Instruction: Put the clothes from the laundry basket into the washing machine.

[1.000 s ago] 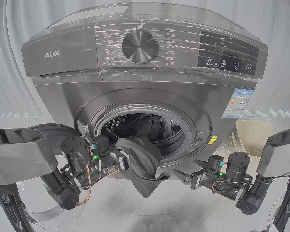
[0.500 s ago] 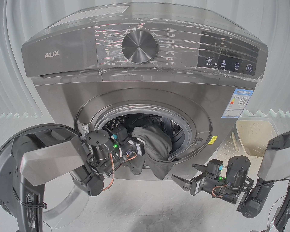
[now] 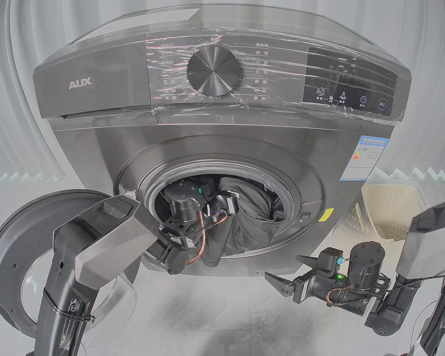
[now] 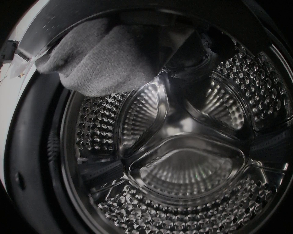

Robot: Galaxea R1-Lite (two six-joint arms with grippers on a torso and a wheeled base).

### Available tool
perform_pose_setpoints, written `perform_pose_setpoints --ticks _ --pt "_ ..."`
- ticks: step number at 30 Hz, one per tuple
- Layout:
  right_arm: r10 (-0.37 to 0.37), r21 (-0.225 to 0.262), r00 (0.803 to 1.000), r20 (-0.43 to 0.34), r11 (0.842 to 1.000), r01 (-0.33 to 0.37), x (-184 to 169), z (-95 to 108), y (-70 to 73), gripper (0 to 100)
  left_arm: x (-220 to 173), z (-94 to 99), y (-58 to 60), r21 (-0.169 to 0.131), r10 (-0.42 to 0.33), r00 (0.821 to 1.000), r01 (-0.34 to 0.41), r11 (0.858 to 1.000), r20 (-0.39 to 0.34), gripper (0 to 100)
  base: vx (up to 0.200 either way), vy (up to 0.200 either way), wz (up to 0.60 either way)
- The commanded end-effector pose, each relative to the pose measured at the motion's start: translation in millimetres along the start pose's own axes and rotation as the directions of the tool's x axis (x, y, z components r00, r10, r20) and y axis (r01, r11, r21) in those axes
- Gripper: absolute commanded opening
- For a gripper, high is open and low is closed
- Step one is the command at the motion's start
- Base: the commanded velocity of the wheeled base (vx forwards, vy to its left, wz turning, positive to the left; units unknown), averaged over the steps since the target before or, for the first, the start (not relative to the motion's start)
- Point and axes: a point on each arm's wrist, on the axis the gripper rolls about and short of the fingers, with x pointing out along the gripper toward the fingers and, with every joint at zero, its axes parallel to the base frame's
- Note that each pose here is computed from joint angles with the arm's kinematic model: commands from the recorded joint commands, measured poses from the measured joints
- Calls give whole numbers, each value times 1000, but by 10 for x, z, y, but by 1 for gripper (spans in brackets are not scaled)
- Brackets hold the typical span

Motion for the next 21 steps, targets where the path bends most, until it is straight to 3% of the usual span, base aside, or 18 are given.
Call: perform_pose_setpoints --ticks 1,4,8,11,20,21 --pt "-1 0 1000 -8 1000 1 -9 -17 -2 100 231 -189 62 -2 31 999 -32 1000 -34 0 0 0 0" --pt "-2 0 1000 -8 1000 2 -9 -16 -6 100 367 -202 141 2 91 995 -91 996 -28 0 0 0 0" --pt "-5 1 1000 -6 1000 5 -6 -11 -13 100 540 -139 287 -1 177 984 -177 984 35 0 0 0 0" --pt "-7 4 1000 -9 1000 7 -3 -17 -22 100 648 -4 412 -8 242 966 -243 970 87 0 0 0 0" --pt "-10 4 1000 -8 1000 10 -3 -16 -27 100 619 -22 457 -6 261 964 -261 965 47 0 0 0 0" --pt "-10 4 1000 -8 1000 10 -3 -16 -27 100 617 -22 457 -6 261 964 -261 965 46 100 0 0 0"
